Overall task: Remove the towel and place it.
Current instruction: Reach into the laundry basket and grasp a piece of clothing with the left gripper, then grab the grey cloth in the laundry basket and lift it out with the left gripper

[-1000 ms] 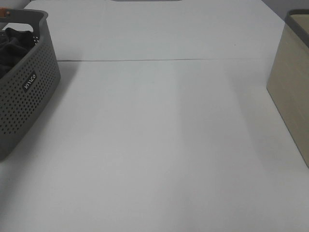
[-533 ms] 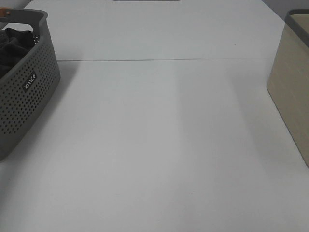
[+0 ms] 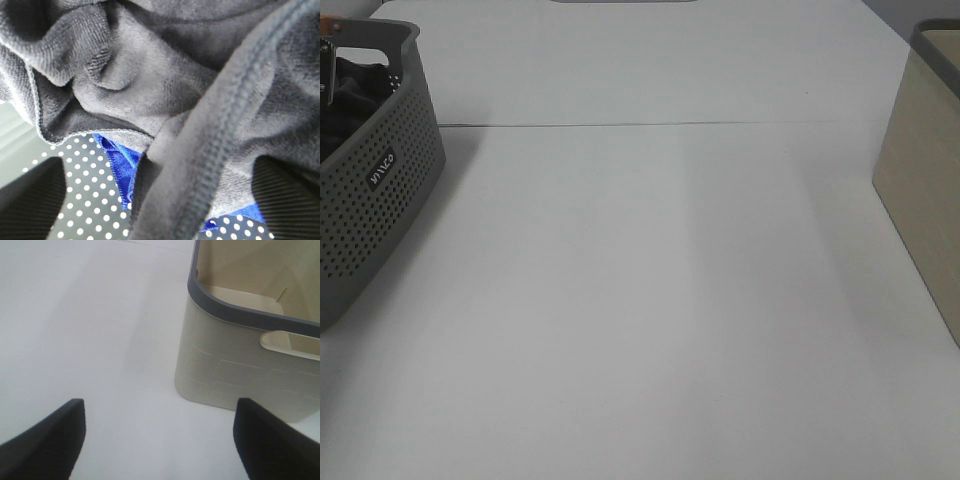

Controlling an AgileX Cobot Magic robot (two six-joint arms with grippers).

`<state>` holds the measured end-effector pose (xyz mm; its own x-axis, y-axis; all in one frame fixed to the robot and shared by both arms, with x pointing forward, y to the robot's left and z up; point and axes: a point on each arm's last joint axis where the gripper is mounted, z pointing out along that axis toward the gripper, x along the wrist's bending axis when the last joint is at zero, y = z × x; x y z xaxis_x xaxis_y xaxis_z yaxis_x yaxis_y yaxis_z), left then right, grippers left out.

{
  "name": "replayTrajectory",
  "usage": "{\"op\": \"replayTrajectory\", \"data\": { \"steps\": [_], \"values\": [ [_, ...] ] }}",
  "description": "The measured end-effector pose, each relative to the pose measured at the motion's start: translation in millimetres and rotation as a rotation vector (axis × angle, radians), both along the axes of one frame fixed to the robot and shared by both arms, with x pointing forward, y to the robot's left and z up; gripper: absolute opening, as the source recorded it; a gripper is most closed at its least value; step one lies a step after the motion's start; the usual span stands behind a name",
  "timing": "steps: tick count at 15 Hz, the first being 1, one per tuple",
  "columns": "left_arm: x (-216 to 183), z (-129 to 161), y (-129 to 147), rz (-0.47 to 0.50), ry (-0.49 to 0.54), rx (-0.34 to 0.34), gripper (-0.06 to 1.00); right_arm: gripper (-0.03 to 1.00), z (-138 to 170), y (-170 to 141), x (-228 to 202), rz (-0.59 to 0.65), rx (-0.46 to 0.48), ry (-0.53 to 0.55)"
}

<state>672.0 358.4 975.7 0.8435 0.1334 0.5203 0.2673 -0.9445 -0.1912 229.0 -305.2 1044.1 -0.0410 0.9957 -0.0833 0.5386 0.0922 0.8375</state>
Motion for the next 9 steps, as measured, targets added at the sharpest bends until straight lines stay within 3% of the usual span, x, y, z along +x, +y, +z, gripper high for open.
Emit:
{"op": "replayTrajectory", "data": {
  "steps": [1, 4, 5, 9],
  "values": [
    [0.0, 0.0, 0.0, 0.0, 0.0, 0.0, 0.66, 0.79, 0.0, 0.0, 0.0, 0.0, 0.0, 0.0],
    [-0.1, -0.1, 0.0, 0.004, 0.0, -0.003, 0.29, 0.79, 0.0, 0.0, 0.0, 0.0, 0.0, 0.0],
    [-0.1, -0.1, 0.0, 0.004, 0.0, -0.003, 0.23, 0.79, 0.0, 0.0, 0.0, 0.0, 0.0, 0.0],
    [-0.1, -0.1, -0.1, 0.005, 0.0, -0.004, 0.16, 0.79, 0.0, 0.0, 0.0, 0.0, 0.0, 0.0]
  ]
}}
